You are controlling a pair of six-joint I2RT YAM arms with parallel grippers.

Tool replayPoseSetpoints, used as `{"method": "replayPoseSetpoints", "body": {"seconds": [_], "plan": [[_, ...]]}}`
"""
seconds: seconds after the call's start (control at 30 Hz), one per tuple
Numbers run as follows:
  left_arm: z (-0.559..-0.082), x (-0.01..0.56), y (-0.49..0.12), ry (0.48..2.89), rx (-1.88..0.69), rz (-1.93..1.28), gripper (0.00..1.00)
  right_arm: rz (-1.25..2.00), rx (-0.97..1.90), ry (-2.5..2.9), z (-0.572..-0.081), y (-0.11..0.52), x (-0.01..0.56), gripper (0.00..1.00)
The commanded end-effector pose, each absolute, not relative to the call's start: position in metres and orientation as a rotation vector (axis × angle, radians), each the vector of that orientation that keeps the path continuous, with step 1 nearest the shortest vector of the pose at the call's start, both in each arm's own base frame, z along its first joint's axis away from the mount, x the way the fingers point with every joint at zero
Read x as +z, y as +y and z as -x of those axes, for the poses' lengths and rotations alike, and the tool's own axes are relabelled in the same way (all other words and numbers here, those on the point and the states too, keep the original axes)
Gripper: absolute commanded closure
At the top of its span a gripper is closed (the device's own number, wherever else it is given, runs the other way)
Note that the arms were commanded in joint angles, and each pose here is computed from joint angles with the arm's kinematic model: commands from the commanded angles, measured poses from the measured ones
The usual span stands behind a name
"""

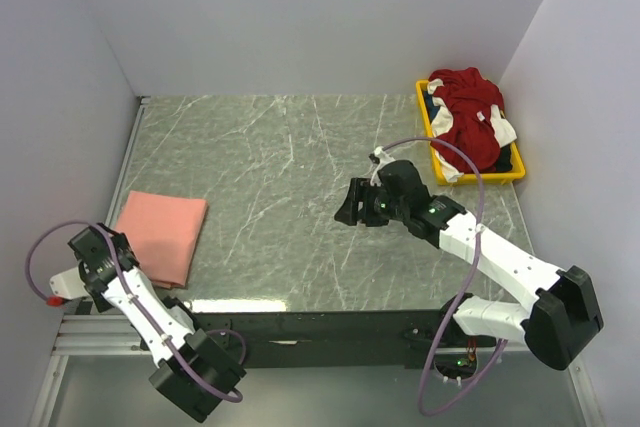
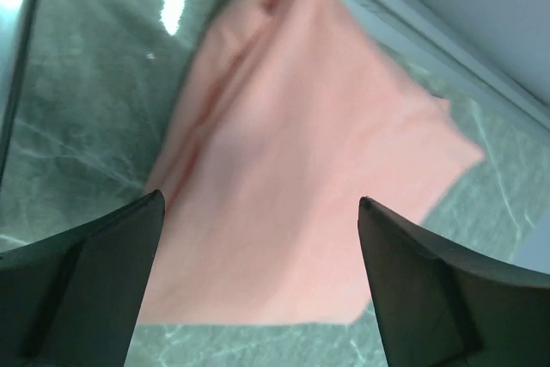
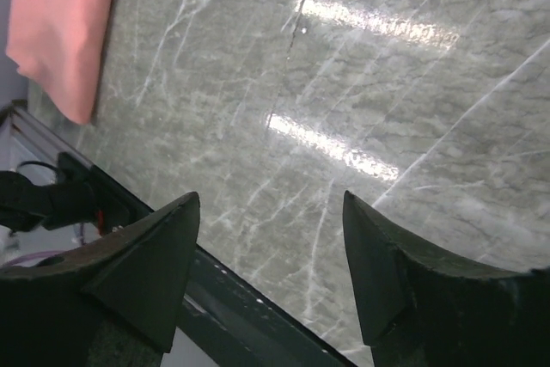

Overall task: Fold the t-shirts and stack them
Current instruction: Reset both grippers

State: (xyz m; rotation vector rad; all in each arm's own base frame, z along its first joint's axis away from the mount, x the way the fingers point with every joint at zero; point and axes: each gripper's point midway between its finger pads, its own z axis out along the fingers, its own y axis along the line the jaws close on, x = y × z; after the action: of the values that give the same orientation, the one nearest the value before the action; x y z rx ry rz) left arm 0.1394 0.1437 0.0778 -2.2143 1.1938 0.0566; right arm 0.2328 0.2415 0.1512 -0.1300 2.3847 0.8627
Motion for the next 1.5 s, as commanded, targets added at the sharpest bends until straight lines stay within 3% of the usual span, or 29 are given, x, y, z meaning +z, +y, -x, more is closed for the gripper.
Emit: {"method": "replayPoseSetpoints", "body": {"seconds": [0.0, 0.07, 0.3, 0.5, 0.7, 0.9, 1.1, 1.47], "plan": [[-0.155, 0.122, 0.159, 1.240, 0.043, 2.054, 0.01, 0.148, 0.861, 2.321, -0.232, 0.239, 0.168, 0.25], [-0.166, 0.132, 0.158, 1.311, -0.001, 1.972, 0.01, 0.149, 0.858, 2.308, -0.232, 0.238, 0.173, 0.18], [-0.214, 0.160, 0.136, 1.471, -0.141, 1.697, 0.01, 0.168, 0.887, 2.271, -0.234, 0.242, 0.190, 0.14], [-0.286, 0.175, 0.037, 1.744, -0.305, 1.380, 0.01, 0.088, 0.849, 2.237, -0.242, 0.233, 0.202, 0.12], [-0.330, 0.182, -0.103, 2.027, -0.335, 0.957, 0.01, -0.046, 0.705, 2.200, -0.258, 0.207, 0.206, 0.07], [-0.331, 0.180, -0.224, 2.179, -0.469, 0.551, 0.00, -0.155, 0.601, 2.166, -0.269, 0.180, 0.203, 0.07], [-0.309, 0.185, -0.285, 2.211, -0.594, 0.264, 0.00, -0.214, 0.544, 2.116, -0.267, 0.160, 0.196, 0.07], [-0.293, 0.216, -0.284, 2.091, -0.745, 0.171, 0.01, -0.337, 0.405, 2.036, -0.260, 0.121, 0.181, 0.03]]}}
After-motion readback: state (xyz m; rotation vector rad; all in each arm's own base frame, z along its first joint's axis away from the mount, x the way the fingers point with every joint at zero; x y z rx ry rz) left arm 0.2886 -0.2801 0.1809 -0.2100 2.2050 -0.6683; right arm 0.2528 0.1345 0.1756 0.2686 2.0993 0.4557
